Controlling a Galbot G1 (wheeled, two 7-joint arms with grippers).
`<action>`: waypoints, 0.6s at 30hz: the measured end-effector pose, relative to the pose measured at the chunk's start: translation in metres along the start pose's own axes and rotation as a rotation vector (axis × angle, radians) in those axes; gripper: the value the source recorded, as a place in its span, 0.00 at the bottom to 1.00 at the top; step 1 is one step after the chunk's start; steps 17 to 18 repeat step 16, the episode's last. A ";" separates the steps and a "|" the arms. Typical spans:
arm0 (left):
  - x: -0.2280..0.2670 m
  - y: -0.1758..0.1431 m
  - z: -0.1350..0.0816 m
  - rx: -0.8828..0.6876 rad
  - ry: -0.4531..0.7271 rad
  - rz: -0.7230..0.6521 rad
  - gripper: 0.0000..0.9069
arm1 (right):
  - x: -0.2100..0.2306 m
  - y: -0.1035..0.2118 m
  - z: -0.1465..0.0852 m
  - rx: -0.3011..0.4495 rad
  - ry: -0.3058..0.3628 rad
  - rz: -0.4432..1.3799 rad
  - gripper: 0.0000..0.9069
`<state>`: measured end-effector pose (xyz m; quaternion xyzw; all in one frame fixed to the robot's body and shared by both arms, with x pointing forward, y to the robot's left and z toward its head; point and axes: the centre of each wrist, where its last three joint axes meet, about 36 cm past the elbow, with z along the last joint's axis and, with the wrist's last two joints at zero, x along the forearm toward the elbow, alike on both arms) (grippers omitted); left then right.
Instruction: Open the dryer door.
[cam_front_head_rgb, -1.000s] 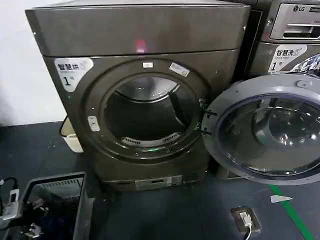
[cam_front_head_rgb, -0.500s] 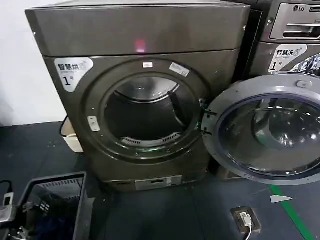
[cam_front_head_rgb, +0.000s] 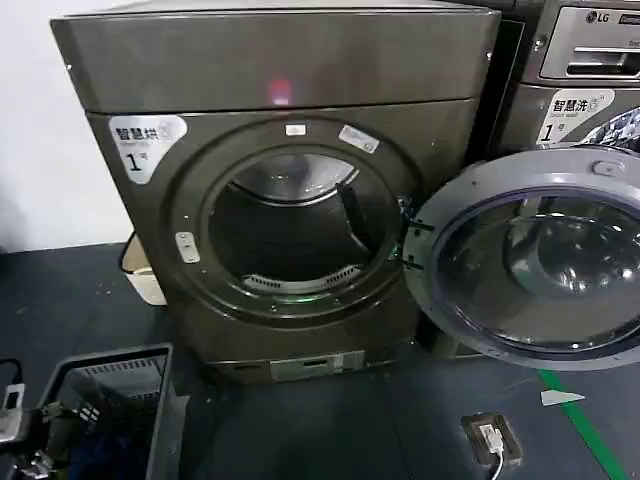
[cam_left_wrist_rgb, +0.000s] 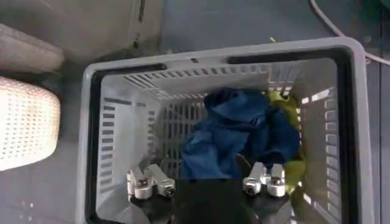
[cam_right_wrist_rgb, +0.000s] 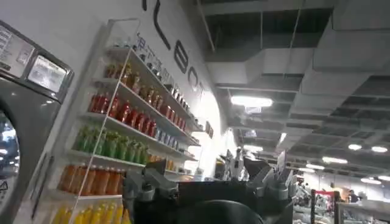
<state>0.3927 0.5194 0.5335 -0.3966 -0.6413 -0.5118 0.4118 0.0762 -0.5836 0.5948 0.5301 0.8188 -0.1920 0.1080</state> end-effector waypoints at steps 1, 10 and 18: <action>0.000 0.000 0.000 -0.001 -0.001 0.000 1.00 | 0.000 0.000 0.000 0.000 0.000 0.000 1.00; 0.002 0.004 -0.002 -0.011 0.000 -0.005 1.00 | 0.002 -0.002 0.000 0.005 0.004 0.001 1.00; 0.001 0.004 -0.001 -0.011 0.004 -0.001 1.00 | 0.003 -0.003 -0.001 0.006 0.002 0.002 1.00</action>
